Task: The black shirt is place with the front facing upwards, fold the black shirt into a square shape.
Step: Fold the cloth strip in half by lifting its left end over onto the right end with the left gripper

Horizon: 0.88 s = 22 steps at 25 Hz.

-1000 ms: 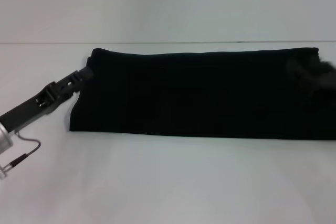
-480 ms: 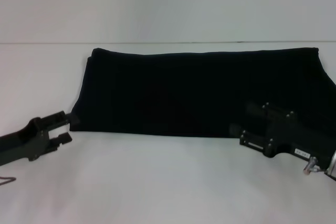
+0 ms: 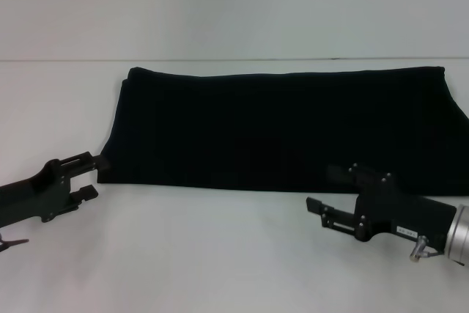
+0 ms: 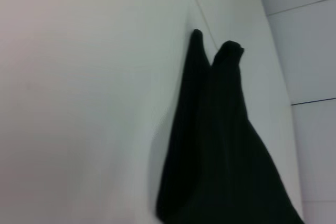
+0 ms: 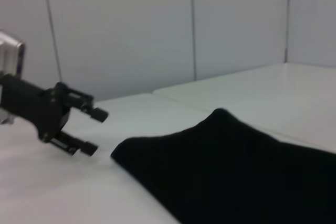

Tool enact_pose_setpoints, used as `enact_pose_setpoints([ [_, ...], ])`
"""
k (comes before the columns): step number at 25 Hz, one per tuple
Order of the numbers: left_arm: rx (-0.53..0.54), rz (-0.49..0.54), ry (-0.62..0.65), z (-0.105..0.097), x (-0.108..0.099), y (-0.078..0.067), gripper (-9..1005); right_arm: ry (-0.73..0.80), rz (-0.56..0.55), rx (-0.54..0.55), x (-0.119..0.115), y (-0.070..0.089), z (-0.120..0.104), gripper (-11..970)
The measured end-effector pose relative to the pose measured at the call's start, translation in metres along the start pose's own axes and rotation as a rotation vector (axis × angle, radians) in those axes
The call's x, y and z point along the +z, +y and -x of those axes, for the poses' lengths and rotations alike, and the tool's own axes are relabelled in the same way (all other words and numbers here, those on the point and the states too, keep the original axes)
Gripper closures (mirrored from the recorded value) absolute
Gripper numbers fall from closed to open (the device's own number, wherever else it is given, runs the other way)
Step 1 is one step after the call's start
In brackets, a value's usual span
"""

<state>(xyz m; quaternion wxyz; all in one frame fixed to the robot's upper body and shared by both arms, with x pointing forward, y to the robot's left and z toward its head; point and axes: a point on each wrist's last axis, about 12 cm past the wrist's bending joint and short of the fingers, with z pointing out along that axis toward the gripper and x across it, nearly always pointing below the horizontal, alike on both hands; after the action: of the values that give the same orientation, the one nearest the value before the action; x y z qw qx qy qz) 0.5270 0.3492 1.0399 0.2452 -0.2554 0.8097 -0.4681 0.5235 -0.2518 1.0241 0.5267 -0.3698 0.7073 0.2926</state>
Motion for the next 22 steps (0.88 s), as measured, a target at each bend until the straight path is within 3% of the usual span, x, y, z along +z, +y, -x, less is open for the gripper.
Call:
enact_pose_setpoints([
  [22, -0.006, 0.072, -0.036, 0.007, 0.017, -0.002, 253, 0.025, 0.025, -0.018, 0.007, 0.0, 0.002, 199],
])
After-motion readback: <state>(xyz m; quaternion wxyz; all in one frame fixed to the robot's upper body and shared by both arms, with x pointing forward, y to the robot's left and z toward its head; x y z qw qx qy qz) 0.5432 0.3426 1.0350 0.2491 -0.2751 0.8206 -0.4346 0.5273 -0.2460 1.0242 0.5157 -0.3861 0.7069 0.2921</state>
